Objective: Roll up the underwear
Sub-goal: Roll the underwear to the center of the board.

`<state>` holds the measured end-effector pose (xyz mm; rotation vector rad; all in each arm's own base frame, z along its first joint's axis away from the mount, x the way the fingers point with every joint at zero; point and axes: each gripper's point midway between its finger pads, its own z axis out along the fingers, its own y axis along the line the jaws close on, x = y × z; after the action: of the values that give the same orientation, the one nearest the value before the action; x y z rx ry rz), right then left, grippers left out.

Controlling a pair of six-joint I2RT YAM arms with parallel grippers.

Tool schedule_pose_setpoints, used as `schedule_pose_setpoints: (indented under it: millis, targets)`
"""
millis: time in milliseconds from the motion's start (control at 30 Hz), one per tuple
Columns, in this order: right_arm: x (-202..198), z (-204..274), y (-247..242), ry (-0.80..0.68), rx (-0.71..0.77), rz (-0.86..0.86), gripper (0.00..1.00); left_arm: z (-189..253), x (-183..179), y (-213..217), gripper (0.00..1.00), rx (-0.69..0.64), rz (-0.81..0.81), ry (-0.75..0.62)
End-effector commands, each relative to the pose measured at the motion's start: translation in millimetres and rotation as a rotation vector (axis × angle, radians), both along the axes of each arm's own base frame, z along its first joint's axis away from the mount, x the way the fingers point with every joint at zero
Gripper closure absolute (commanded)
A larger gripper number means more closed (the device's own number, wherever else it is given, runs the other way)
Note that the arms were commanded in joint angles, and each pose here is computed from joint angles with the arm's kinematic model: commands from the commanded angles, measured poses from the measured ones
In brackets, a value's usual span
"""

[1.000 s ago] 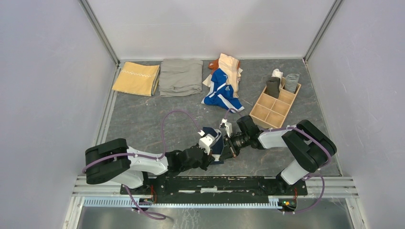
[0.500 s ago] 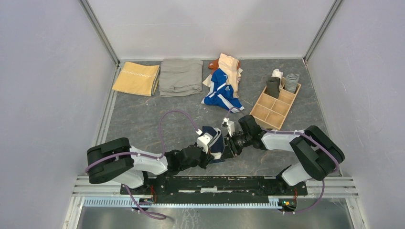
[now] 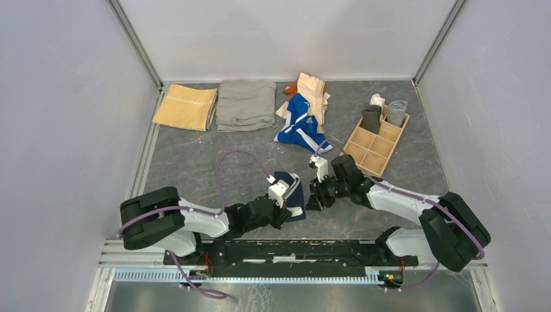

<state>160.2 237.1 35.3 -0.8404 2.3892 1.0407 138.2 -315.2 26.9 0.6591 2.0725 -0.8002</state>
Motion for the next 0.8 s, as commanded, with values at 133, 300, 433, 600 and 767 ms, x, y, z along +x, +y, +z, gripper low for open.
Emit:
schedule_pose_setpoints:
  millis: [133,300,433,600,767]
  targets:
    - [1.8,46.6,23.5,-0.105,0.199,0.074,0.77,-22.8,-3.3,12.8,0.98,0.074,0.007,0.042]
    - [-13.8,53.5,37.9,-0.072,0.267,0.142,0.96,-22.5,-3.3,12.1,0.98,0.072,0.005,0.043]
    - [-18.9,44.5,43.0,-0.039,0.247,0.16,1.0,-22.4,-3.1,12.2,0.98,0.073,0.006,0.043]
    - [-17.4,25.5,39.8,0.003,0.188,0.137,1.0,-23.2,-3.9,12.0,0.98,0.077,0.002,0.046]
    - [-11.0,6.1,33.7,0.012,0.113,0.102,1.0,-23.4,-4.9,12.3,0.98,0.079,-0.003,0.048]
